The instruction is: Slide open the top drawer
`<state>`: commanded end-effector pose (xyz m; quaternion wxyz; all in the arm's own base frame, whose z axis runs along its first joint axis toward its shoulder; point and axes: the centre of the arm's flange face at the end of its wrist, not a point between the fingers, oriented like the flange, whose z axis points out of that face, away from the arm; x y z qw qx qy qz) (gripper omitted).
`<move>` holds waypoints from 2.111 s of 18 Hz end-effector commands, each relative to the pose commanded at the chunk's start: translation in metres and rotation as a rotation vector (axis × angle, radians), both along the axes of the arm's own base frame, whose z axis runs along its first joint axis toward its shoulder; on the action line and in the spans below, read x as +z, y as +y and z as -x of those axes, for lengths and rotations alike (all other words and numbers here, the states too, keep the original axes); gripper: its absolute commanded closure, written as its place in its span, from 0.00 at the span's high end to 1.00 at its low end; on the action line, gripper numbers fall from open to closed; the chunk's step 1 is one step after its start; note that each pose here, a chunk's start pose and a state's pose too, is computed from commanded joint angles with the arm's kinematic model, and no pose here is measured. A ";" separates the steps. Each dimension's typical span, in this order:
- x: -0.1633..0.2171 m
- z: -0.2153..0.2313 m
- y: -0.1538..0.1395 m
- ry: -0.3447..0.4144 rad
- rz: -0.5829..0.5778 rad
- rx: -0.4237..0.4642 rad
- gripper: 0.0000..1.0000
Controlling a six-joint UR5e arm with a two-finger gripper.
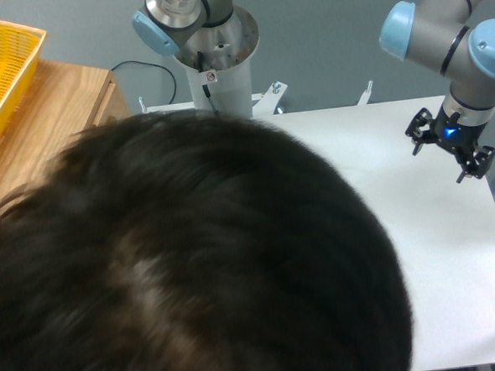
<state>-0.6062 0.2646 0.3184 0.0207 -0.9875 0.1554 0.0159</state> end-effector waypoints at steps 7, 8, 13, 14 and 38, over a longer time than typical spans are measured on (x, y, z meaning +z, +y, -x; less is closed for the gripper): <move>0.000 -0.004 0.006 -0.002 0.000 -0.003 1.00; 0.000 -0.004 0.006 -0.002 0.000 -0.003 1.00; -0.002 -0.007 0.008 -0.007 0.002 0.006 1.00; 0.000 -0.009 0.011 -0.004 0.001 0.014 1.00; 0.053 -0.120 0.086 -0.121 -0.013 0.247 1.00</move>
